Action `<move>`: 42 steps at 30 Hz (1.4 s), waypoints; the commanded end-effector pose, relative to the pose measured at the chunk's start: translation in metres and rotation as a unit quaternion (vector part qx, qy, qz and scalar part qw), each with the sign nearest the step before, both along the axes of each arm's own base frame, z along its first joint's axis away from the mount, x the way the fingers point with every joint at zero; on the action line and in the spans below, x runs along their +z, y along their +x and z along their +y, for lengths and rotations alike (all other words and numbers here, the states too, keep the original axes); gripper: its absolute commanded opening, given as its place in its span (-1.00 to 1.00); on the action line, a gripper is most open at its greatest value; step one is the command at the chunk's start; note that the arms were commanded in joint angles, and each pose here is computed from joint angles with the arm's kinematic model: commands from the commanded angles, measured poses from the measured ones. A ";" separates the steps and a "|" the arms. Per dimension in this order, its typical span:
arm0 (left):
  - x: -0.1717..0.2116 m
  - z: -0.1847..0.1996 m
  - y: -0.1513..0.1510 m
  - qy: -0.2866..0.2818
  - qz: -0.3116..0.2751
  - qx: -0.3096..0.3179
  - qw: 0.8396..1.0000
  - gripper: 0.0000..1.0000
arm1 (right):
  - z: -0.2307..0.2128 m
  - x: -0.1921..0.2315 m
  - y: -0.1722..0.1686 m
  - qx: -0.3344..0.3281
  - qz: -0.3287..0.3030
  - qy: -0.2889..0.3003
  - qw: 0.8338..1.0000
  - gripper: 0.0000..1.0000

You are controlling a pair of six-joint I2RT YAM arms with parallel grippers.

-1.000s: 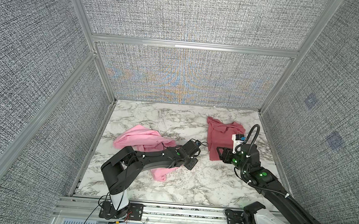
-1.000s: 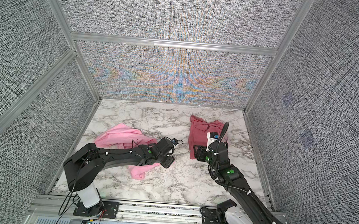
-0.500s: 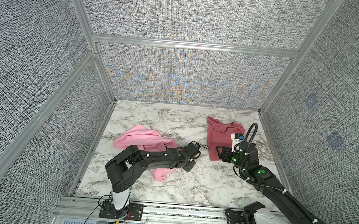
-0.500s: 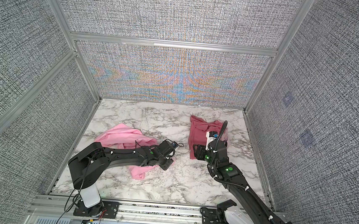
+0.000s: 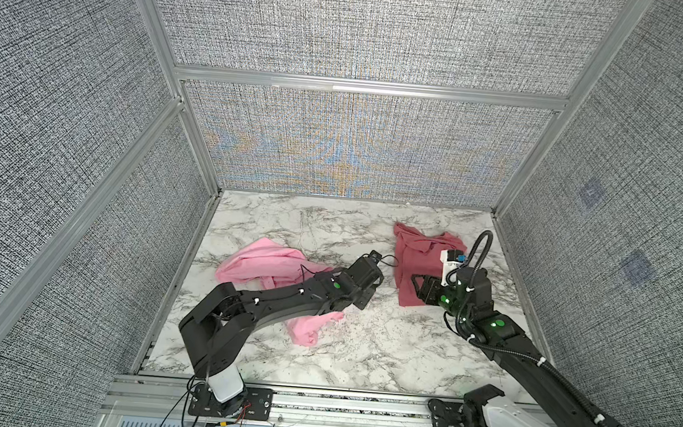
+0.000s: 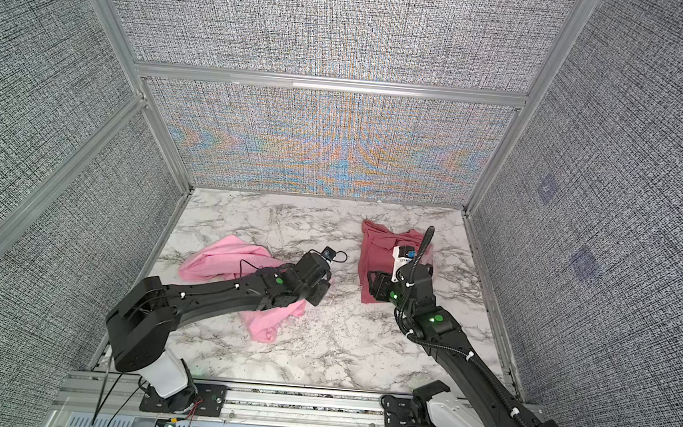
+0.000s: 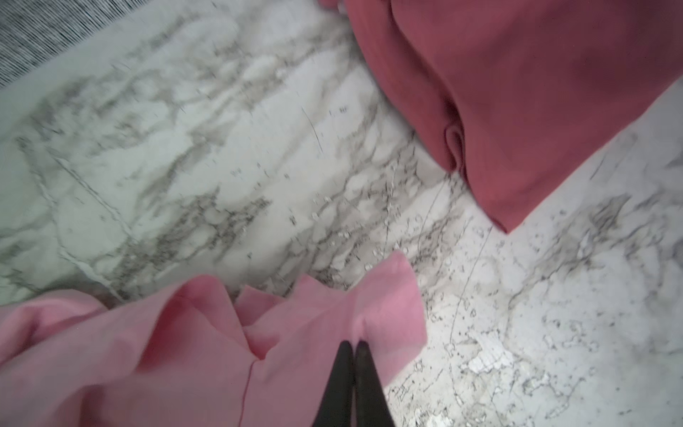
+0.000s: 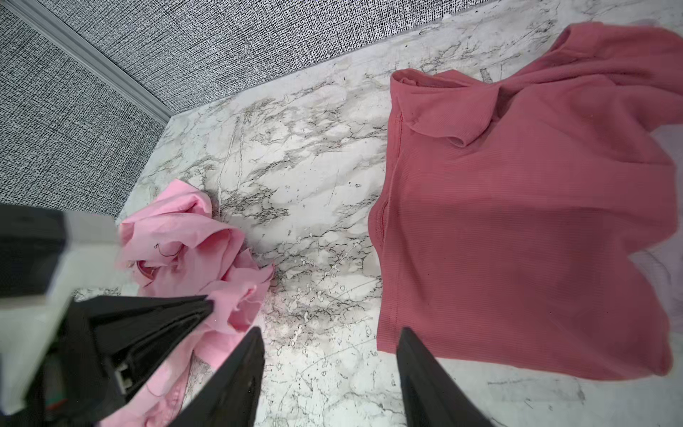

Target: Pick out a specific cloth from the pile

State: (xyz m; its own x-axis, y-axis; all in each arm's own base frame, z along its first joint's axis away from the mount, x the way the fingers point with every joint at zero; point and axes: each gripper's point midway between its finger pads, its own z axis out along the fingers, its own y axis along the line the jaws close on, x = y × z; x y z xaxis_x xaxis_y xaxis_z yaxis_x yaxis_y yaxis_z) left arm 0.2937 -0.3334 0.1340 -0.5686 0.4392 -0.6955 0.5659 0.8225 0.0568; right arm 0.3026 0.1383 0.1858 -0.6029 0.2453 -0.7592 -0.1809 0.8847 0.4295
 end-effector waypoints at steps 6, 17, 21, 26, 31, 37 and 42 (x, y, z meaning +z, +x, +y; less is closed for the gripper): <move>0.099 0.034 0.032 -0.118 -0.079 0.074 0.987 -1.00 | 0.007 0.013 0.008 0.006 -0.011 0.015 1.000 0.18; 0.192 0.152 0.052 -0.198 -0.173 0.185 0.947 -1.00 | 0.010 0.016 0.014 0.009 -0.016 0.015 1.000 0.18; 0.203 0.204 0.060 -0.192 -0.192 0.244 0.931 -1.00 | 0.013 0.018 0.017 0.013 -0.016 0.020 1.000 0.18; 0.189 0.266 0.075 -0.190 -0.185 0.319 0.910 -1.00 | 0.020 0.020 0.024 0.027 -0.013 0.018 0.999 0.18; 0.151 0.318 0.090 -0.188 -0.158 0.388 0.888 -1.00 | 0.023 0.020 0.027 0.033 -0.010 0.019 0.999 0.18; 0.085 0.373 0.103 -0.168 -0.108 0.471 0.859 -1.00 | 0.024 0.017 0.028 0.037 -0.005 0.018 0.999 0.18; 0.048 0.396 0.105 -0.155 -0.088 0.506 0.844 -1.00 | 0.022 0.014 0.028 0.036 -0.001 0.015 0.999 0.19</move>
State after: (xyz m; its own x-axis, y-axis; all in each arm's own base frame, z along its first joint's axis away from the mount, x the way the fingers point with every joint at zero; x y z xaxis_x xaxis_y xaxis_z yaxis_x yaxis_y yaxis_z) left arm 0.3910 0.0555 0.1800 -0.4674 -0.4076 -0.7845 -0.4148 0.8847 -0.2126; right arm 0.3287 0.1590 0.1943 -0.6285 0.2245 -0.7447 -0.2302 0.8609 0.4537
